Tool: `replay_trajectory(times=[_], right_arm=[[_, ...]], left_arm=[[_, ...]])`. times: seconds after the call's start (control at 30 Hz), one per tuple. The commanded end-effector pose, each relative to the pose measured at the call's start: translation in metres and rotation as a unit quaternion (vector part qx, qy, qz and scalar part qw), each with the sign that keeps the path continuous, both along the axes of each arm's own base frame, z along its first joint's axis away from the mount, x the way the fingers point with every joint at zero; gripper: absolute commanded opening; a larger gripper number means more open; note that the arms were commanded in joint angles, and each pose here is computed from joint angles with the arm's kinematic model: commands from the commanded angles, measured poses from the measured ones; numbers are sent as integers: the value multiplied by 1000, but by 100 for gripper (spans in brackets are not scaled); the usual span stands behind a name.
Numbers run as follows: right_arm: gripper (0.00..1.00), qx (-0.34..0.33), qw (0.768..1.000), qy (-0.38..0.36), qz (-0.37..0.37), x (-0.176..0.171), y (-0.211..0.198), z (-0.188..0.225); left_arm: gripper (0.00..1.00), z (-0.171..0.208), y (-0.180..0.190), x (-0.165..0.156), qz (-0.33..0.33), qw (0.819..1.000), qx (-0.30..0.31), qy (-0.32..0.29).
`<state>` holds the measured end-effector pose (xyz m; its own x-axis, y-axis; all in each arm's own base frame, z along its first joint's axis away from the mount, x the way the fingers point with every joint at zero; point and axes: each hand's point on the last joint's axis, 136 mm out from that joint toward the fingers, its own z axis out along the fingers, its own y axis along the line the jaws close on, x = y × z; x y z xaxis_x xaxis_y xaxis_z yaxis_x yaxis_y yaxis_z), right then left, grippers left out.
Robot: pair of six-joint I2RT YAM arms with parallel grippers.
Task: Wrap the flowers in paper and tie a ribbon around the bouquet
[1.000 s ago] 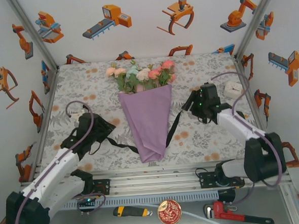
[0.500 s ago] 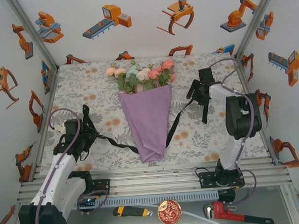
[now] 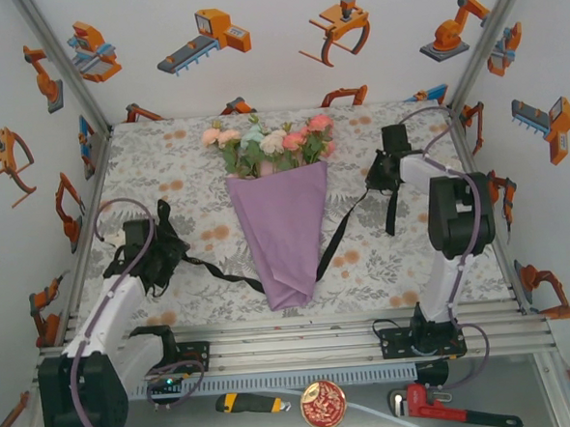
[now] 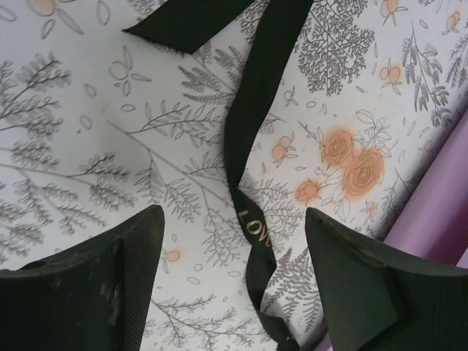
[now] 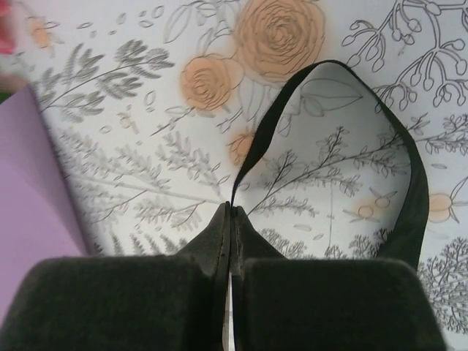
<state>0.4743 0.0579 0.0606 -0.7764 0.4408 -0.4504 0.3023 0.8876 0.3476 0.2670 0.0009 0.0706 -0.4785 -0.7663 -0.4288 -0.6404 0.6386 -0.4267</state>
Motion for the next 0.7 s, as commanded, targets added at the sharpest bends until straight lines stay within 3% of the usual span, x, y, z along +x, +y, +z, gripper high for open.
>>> replay_trajectory(times=[0.0,0.17,0.33,0.47,0.67], right_arm=[[0,38,998,-58,5,2,8,46],[0,63,995,-74,3,-13,13,61],[0,78,993,-86,5,-21,16,74],[0,76,992,-102,-3,-19,13,83],[0,59,990,-123,-44,10,-16,85]], left_arm=[[64,6,-8,24,-3,1000,-27,-11],[46,-31,-15,17,13,996,-56,66],[31,-46,-18,16,17,994,-68,85],[1,-45,-17,33,15,995,-63,77],[0,-33,-8,98,-7,997,-44,56]])
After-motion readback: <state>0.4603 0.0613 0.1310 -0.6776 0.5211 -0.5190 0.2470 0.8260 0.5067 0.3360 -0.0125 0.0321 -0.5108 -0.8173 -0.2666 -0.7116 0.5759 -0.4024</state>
